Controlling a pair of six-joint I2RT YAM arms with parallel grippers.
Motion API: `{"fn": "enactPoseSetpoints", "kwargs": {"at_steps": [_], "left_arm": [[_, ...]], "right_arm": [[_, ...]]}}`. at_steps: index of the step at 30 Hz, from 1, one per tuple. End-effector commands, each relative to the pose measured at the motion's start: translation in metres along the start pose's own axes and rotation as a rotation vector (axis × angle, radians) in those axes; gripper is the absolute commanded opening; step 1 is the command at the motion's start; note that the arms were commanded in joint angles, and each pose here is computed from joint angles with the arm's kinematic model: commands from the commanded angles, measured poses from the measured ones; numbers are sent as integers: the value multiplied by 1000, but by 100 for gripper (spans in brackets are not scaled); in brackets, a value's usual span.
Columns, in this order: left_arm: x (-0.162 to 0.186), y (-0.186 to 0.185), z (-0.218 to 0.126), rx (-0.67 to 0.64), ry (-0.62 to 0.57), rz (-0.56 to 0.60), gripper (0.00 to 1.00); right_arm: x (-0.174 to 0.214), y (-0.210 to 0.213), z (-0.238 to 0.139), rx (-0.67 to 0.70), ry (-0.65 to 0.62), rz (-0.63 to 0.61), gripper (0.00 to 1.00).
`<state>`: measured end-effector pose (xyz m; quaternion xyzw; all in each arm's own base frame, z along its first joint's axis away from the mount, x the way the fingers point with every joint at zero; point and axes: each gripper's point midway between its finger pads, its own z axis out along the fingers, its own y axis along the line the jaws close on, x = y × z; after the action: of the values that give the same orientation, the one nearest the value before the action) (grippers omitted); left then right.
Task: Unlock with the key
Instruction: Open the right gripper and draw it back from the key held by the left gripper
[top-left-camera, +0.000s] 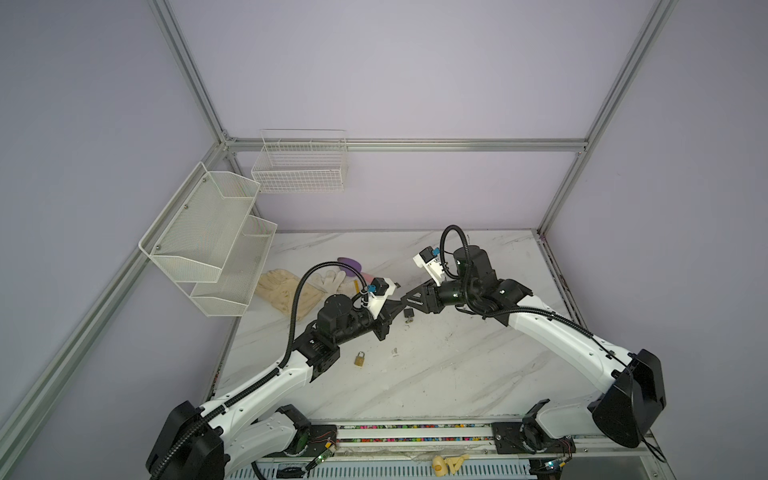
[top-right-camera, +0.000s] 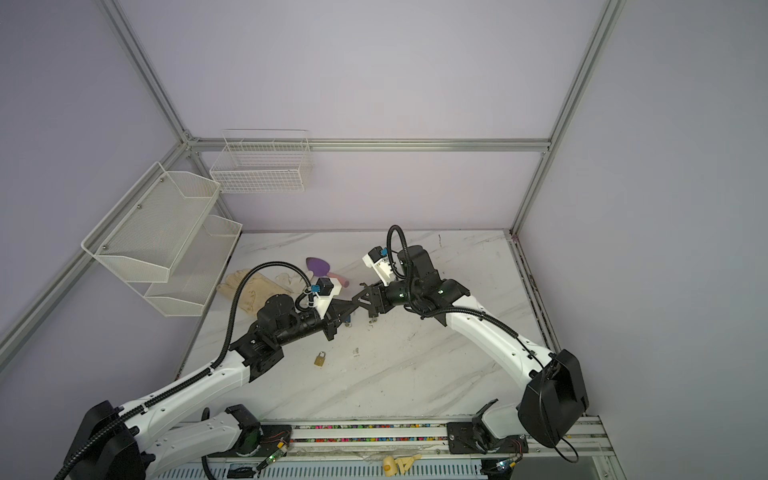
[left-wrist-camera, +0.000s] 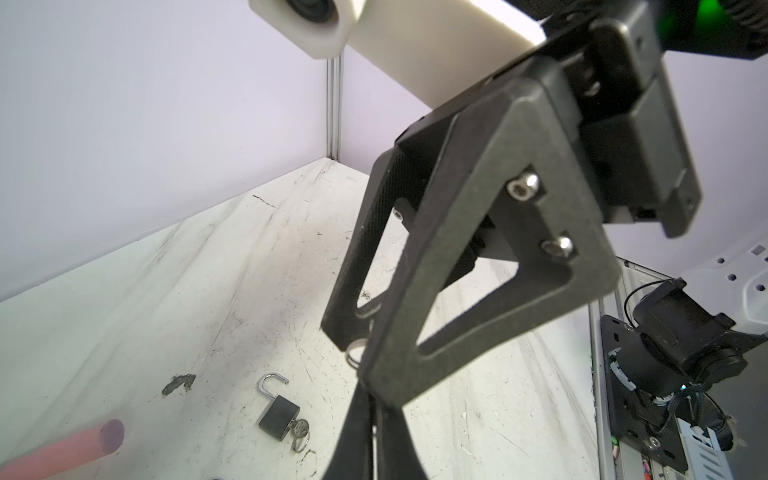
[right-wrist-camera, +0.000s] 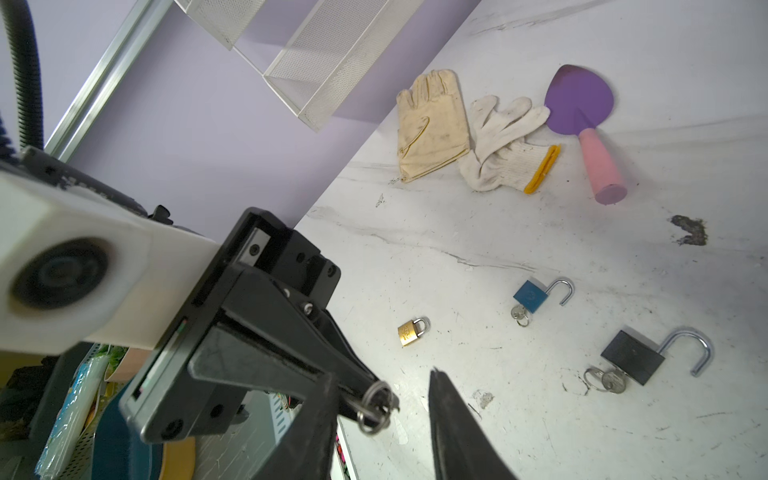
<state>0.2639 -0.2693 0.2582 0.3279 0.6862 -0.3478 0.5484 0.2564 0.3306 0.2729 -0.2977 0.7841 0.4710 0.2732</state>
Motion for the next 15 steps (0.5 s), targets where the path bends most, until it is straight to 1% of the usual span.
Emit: {"fn": "enactPoseSetpoints", "kwargs": {"at_steps": [1, 3, 7, 13, 15], "left_arm": [[-60, -7, -4, 39, -135, 37, 0], [-62, -8, -2, 52, -138, 35, 0], [-65, -8, 0, 72, -132, 35, 0], [-69, -5, 1, 69, -126, 31, 0], [-70, -4, 1, 72, -129, 30, 0]], "right_arm": [[-7, 13, -6, -64, -26, -47, 33], [-8, 15, -7, -84, -37, -48, 29], [-8, 12, -7, -90, -40, -37, 26], [-8, 4, -10, -79, -48, -23, 24], [-8, 2, -11, -86, -54, -15, 21]]}}
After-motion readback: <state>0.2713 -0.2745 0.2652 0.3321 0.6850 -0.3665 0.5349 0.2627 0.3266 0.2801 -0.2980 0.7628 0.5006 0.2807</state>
